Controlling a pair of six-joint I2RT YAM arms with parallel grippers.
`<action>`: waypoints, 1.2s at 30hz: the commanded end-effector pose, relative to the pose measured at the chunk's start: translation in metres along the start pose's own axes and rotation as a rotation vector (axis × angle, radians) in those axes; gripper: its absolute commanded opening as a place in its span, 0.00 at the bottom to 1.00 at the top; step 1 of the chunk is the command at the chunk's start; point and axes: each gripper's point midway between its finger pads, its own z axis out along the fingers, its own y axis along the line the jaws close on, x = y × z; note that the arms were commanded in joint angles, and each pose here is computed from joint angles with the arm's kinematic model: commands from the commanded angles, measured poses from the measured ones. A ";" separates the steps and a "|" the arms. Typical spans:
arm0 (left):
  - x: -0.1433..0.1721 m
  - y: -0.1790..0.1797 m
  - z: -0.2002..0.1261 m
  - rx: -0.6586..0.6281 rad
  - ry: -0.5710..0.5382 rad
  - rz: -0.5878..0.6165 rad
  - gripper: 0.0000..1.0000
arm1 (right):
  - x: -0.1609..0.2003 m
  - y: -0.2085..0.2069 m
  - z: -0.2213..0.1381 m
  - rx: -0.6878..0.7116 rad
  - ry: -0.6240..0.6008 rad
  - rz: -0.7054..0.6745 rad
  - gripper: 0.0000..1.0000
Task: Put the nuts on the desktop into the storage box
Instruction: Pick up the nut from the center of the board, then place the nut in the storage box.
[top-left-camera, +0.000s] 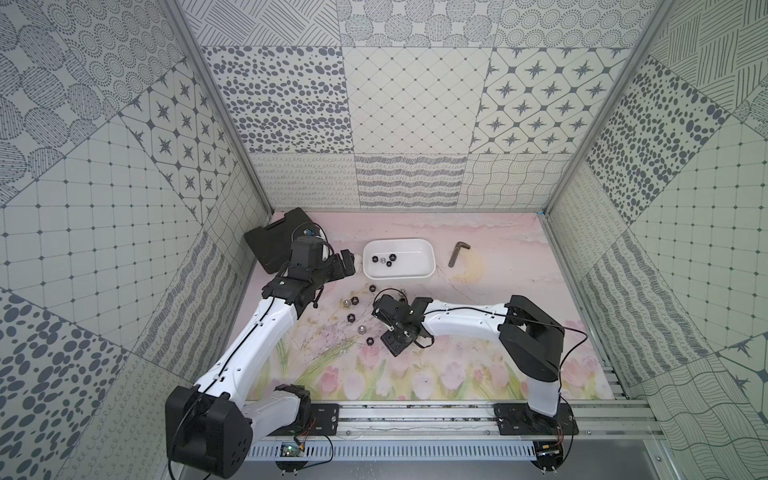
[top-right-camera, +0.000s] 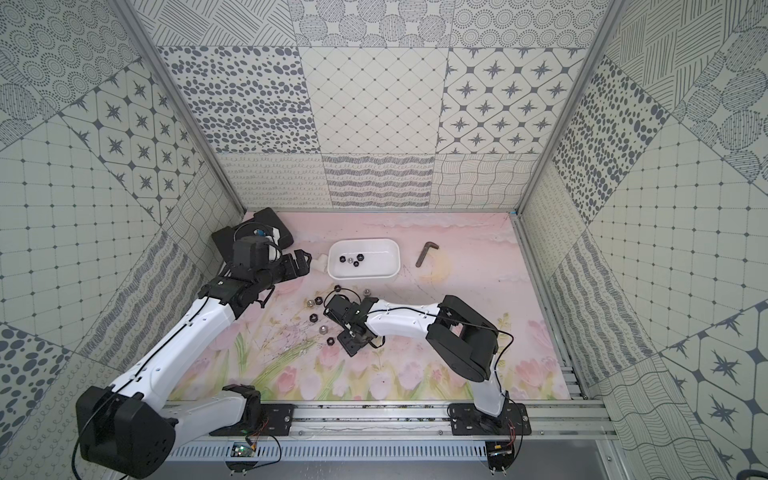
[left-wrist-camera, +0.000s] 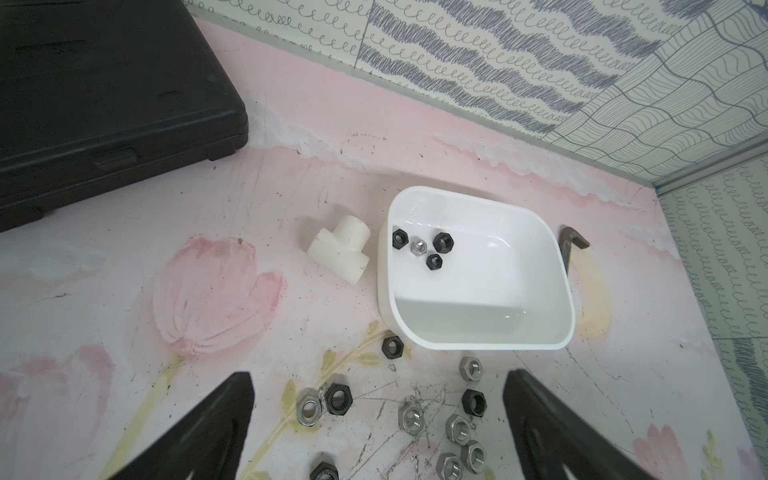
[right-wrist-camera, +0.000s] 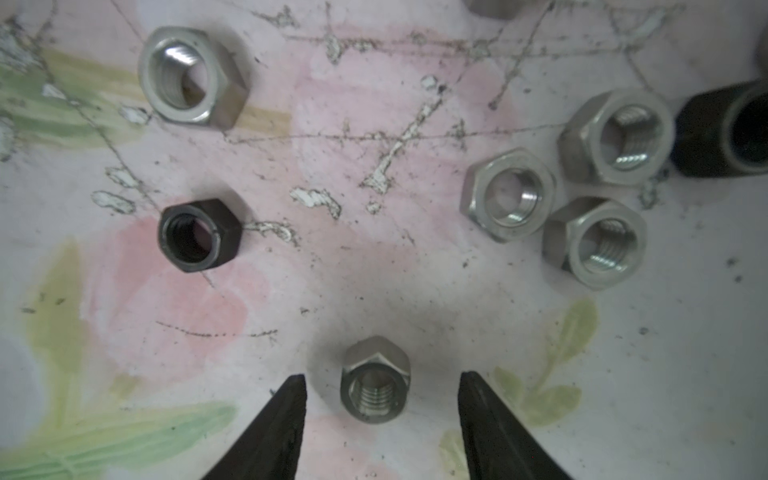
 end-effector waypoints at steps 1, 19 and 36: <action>-0.001 0.000 -0.002 -0.004 -0.012 0.008 0.99 | -0.006 0.007 0.003 -0.015 -0.008 0.005 0.58; -0.002 0.002 -0.004 -0.010 -0.018 0.010 0.99 | -0.025 0.001 -0.023 -0.015 -0.079 0.016 0.19; -0.003 -0.003 -0.001 0.013 -0.011 0.003 0.99 | -0.165 -0.147 -0.097 -0.007 -0.386 0.220 0.18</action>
